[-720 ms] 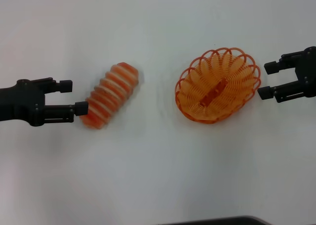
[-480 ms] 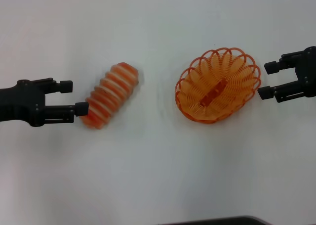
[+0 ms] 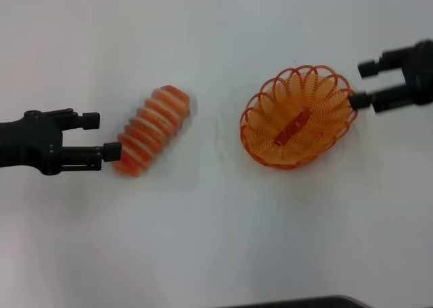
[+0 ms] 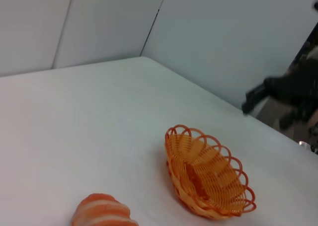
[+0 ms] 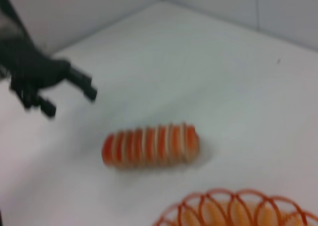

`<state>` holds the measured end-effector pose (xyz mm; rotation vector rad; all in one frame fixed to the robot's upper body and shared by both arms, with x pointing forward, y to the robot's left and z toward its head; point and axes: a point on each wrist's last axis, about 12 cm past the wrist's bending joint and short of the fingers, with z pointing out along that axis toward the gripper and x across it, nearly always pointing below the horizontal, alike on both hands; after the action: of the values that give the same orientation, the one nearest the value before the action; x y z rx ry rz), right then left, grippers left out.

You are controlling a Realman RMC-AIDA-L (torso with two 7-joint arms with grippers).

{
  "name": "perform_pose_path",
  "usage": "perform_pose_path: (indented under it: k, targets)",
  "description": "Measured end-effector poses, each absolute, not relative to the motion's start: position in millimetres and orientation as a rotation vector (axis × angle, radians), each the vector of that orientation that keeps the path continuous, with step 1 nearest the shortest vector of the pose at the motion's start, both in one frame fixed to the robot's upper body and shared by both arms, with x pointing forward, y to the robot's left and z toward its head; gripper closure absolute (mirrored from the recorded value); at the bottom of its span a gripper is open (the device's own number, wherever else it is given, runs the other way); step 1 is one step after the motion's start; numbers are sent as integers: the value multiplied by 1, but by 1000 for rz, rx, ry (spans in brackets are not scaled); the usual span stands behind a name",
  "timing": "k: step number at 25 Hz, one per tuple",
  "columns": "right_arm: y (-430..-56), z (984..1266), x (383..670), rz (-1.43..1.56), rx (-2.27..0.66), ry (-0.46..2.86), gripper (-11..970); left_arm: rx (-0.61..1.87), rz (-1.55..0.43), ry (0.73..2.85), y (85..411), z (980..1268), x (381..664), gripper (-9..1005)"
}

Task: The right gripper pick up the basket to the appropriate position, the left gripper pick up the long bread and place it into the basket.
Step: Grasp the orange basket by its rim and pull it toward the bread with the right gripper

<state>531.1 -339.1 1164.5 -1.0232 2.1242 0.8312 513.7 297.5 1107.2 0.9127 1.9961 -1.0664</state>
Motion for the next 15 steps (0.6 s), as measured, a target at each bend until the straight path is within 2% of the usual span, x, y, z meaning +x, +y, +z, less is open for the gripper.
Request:
perform_pose_path:
  k: [7, 11, 15]
  targets:
    - [-325, 1206, 571, 863, -850, 2260, 151, 915, -1061, 2003, 297, 1107, 514, 123]
    - [-318, 1209, 590, 704, -792, 2430, 151, 917, -1057, 2002, 297, 1107, 515, 123]
    - [-310, 1197, 603, 546, -766, 2530, 150, 920, -1053, 1996, 296, 1108, 516, 124]
